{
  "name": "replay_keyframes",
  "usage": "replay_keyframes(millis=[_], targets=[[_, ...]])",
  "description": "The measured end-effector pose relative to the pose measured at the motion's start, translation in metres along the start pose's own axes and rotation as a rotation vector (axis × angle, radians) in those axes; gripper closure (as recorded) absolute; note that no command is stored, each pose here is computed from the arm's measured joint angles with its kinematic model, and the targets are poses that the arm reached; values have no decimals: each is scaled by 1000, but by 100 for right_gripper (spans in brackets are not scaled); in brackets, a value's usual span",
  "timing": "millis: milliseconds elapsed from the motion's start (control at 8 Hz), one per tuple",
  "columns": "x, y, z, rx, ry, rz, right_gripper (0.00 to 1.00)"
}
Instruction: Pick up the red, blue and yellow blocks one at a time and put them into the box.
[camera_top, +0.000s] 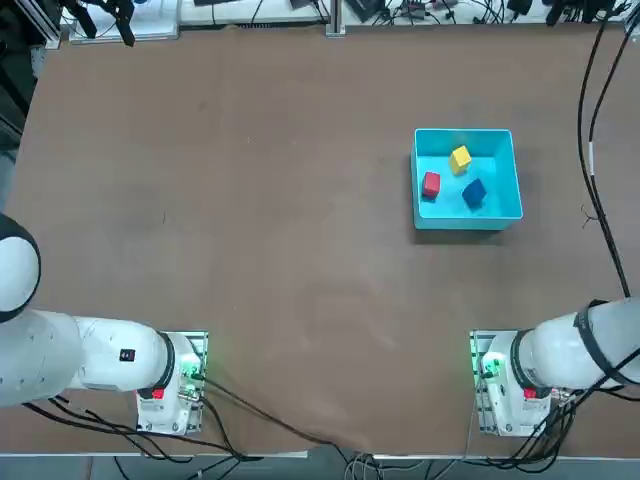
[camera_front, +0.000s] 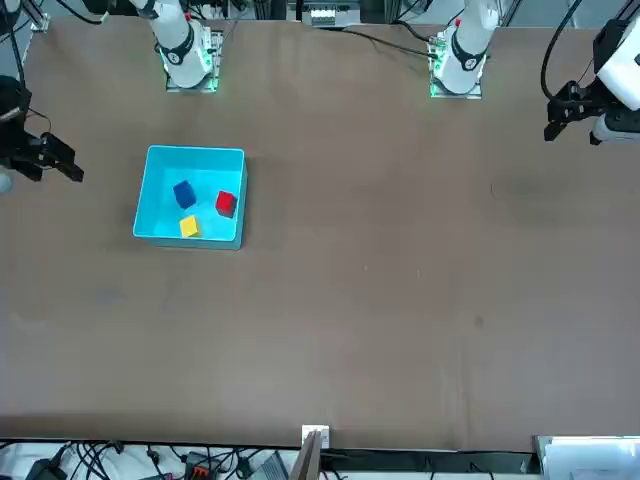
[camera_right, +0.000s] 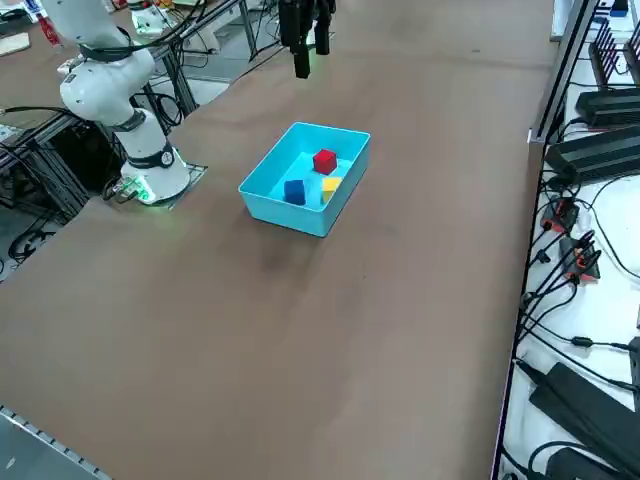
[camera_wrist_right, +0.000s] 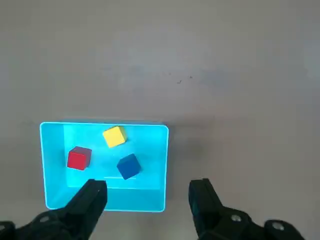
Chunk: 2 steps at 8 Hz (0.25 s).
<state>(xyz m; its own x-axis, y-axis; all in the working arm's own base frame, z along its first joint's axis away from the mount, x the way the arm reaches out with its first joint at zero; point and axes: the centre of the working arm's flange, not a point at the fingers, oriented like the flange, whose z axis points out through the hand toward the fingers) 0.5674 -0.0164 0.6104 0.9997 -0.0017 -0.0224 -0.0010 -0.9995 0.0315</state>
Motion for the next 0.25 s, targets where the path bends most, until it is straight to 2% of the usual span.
replay_keyframes(millis=[250], targets=[[-5, 5, -2, 1, 3, 9, 0]])
